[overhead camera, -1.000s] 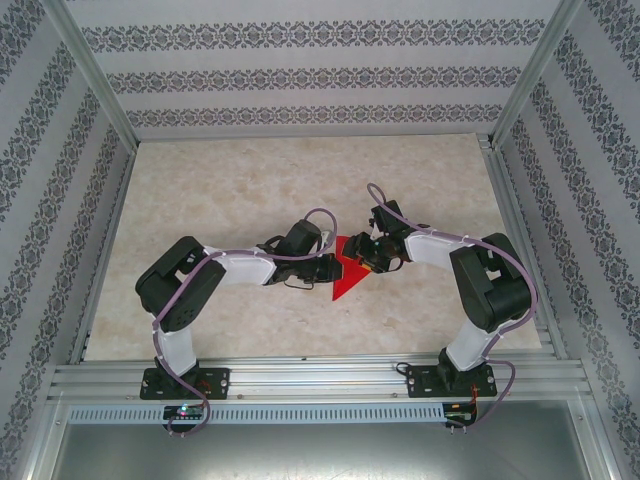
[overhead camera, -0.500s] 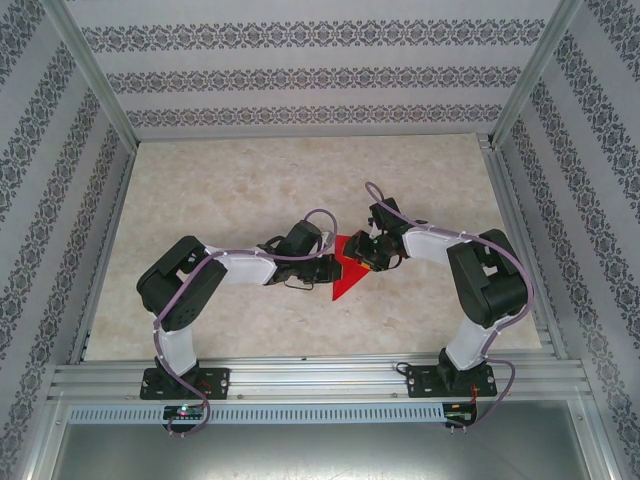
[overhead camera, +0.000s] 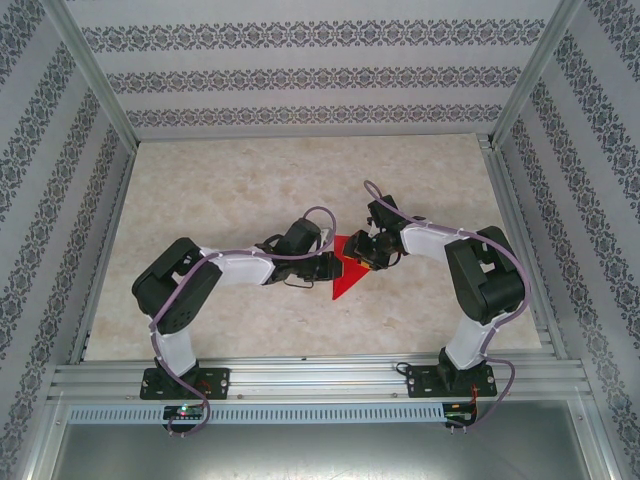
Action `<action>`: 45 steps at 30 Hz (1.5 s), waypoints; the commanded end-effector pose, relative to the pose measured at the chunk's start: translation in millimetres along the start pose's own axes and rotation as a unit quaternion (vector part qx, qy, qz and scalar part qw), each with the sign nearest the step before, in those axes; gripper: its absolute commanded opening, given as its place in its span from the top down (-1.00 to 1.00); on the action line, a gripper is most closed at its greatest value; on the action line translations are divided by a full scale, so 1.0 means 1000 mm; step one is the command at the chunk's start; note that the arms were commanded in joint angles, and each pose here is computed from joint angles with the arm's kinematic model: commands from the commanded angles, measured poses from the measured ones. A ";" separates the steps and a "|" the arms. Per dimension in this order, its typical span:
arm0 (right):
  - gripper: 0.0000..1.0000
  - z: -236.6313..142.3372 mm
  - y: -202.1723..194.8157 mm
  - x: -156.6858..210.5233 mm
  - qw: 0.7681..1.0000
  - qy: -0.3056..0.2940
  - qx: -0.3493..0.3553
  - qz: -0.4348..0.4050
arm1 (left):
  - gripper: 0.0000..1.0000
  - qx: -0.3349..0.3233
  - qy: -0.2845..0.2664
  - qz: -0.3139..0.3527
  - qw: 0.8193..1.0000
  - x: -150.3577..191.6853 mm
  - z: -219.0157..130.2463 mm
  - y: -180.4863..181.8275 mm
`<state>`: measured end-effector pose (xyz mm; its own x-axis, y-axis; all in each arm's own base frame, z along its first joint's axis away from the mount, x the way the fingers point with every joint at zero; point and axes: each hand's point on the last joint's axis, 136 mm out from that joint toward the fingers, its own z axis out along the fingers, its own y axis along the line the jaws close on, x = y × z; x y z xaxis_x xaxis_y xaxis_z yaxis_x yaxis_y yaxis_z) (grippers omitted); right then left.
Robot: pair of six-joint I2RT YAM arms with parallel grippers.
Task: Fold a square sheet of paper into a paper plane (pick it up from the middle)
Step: Fourth fold the wing at the center of the table.
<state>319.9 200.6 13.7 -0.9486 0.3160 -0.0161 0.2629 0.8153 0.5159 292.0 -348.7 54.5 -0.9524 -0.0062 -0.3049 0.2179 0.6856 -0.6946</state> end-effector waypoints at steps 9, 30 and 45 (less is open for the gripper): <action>0.02 0.031 -0.089 0.038 0.985 0.050 0.165 0.033 | 0.73 -0.017 0.004 0.005 1.000 -0.001 0.001 -0.001; 0.03 0.034 -0.101 0.040 0.978 0.054 0.198 0.032 | 0.80 -0.060 0.026 -0.010 0.998 0.007 0.013 0.022; 0.03 0.043 -0.106 0.044 0.974 0.069 0.213 0.022 | 0.81 -0.062 0.033 -0.013 0.997 0.010 0.017 0.026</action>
<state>317.5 202.0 7.6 -0.9522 0.3053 0.0086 0.2769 0.8512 0.4458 294.5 -341.2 26.7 -0.9698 -0.0070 -0.2439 0.1536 0.7594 -0.6322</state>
